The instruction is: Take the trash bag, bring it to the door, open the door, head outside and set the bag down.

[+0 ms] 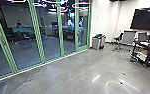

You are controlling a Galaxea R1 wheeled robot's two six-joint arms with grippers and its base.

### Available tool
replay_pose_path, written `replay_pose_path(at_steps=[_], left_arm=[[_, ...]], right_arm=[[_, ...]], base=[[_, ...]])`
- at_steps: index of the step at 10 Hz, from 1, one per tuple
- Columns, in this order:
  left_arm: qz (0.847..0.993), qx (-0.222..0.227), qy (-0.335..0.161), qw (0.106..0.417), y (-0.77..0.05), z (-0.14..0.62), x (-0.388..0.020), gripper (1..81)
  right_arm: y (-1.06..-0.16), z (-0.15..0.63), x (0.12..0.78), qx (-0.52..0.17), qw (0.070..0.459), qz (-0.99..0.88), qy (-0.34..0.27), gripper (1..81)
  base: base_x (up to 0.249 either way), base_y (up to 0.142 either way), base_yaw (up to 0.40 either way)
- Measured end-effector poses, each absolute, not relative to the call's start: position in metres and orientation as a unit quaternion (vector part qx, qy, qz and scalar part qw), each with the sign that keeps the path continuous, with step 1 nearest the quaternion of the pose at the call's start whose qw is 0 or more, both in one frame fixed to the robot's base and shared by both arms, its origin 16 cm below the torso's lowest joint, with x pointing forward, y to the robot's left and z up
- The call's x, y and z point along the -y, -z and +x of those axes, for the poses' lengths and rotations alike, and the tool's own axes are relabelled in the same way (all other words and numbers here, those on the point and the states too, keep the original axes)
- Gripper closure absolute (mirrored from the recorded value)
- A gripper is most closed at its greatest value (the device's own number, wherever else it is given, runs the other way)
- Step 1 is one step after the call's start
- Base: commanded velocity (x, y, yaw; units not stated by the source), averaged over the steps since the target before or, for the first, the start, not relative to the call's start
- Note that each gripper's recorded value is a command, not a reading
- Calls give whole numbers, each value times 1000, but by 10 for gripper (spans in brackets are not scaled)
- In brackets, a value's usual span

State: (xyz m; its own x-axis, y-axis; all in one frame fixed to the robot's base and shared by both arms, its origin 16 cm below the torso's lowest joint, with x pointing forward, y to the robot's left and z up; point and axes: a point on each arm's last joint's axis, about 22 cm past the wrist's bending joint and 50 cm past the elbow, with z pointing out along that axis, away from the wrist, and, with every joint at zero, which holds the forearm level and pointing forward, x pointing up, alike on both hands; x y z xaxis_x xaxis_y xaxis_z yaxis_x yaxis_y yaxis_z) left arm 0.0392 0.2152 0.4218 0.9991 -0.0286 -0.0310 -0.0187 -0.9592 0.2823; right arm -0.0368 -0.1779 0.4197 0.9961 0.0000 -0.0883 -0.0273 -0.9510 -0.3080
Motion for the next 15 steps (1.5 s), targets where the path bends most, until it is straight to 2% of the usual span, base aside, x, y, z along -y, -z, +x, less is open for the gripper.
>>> replay_pose_path(at_steps=[5,15], left_arm=[[989,14,21,143,-422,32,-215,811],[989,16,17,143,-422,36,-215,811]], right_arm=[[-419,-41,179,2,155,-987,-44,10],[-420,-41,173,10,158,-987,-41,10]], base=[[84,0,0],[172,0,0]])
